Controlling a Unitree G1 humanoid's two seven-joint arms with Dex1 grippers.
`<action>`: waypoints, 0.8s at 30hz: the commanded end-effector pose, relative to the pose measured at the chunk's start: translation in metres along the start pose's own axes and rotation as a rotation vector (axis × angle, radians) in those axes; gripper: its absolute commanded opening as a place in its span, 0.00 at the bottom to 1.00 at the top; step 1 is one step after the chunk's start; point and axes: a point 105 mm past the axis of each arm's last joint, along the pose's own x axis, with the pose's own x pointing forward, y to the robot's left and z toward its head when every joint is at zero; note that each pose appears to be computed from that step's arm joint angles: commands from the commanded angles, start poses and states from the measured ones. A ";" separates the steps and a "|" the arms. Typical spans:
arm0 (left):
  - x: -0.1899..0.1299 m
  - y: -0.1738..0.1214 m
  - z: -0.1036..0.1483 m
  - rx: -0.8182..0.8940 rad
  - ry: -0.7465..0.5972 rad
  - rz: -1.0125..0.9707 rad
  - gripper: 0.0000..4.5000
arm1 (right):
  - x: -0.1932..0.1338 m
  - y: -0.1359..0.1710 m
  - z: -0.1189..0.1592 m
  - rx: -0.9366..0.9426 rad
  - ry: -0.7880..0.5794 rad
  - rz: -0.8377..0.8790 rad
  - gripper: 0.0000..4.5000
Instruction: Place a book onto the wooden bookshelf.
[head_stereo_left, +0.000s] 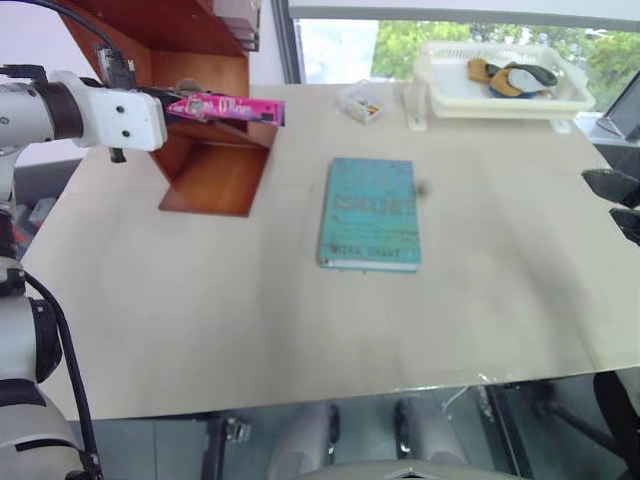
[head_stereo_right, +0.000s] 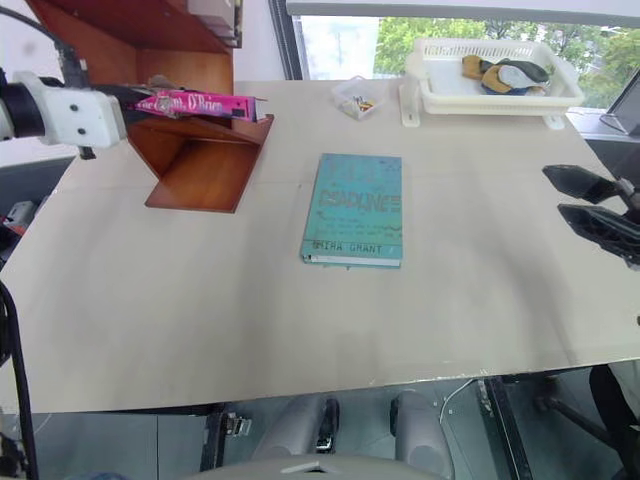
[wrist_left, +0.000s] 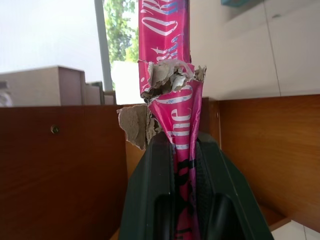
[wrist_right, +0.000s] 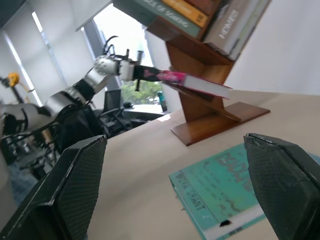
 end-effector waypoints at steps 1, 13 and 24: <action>-0.005 0.013 -0.003 0.023 0.019 0.060 0.03 | 0.003 0.005 0.009 -0.028 0.020 0.074 1.00; -0.017 0.027 -0.014 0.016 0.052 0.153 1.00 | -0.002 -0.003 0.007 -0.029 0.028 0.039 1.00; -0.047 0.037 -0.023 0.014 0.122 0.160 1.00 | -0.008 -0.002 0.009 -0.027 0.025 0.018 1.00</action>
